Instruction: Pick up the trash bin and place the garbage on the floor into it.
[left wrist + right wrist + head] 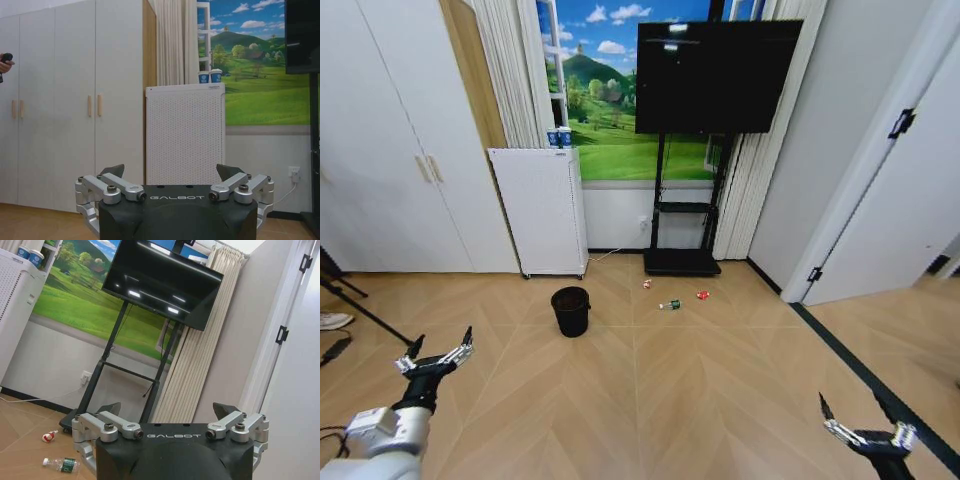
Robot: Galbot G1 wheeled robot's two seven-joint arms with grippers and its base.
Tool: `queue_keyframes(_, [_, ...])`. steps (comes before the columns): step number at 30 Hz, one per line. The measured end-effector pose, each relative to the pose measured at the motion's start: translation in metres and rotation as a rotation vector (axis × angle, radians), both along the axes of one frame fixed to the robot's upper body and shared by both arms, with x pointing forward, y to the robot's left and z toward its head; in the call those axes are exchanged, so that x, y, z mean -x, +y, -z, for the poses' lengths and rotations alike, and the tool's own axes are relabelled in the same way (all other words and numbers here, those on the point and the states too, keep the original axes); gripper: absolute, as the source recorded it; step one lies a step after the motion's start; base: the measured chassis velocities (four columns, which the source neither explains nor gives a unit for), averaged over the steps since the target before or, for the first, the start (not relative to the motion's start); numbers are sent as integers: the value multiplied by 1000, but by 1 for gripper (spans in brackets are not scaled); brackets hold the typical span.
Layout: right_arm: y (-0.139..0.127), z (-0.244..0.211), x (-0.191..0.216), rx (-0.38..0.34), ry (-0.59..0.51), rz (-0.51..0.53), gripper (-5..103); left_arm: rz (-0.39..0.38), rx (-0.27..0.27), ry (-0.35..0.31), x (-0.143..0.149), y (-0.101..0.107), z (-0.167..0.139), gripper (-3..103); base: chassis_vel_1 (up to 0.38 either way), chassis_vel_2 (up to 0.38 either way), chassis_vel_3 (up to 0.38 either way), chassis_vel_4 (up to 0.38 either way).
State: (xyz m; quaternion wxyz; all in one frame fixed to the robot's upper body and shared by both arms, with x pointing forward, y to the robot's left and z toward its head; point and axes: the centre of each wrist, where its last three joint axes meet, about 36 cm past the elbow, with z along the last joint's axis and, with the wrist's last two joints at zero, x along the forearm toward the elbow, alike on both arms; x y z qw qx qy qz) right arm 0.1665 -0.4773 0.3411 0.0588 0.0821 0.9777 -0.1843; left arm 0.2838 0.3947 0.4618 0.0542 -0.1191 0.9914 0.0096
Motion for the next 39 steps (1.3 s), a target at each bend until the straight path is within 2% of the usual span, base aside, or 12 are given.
queue_keyframes(25, [0,0,0,0,0,0,100,0,0,0,0,0,0,100,-333,337,338,-334])
queue_keyframes(39, [0,0,0,0,0,0,100,0,0,0,0,0,0,100,-248,243,238,-249])
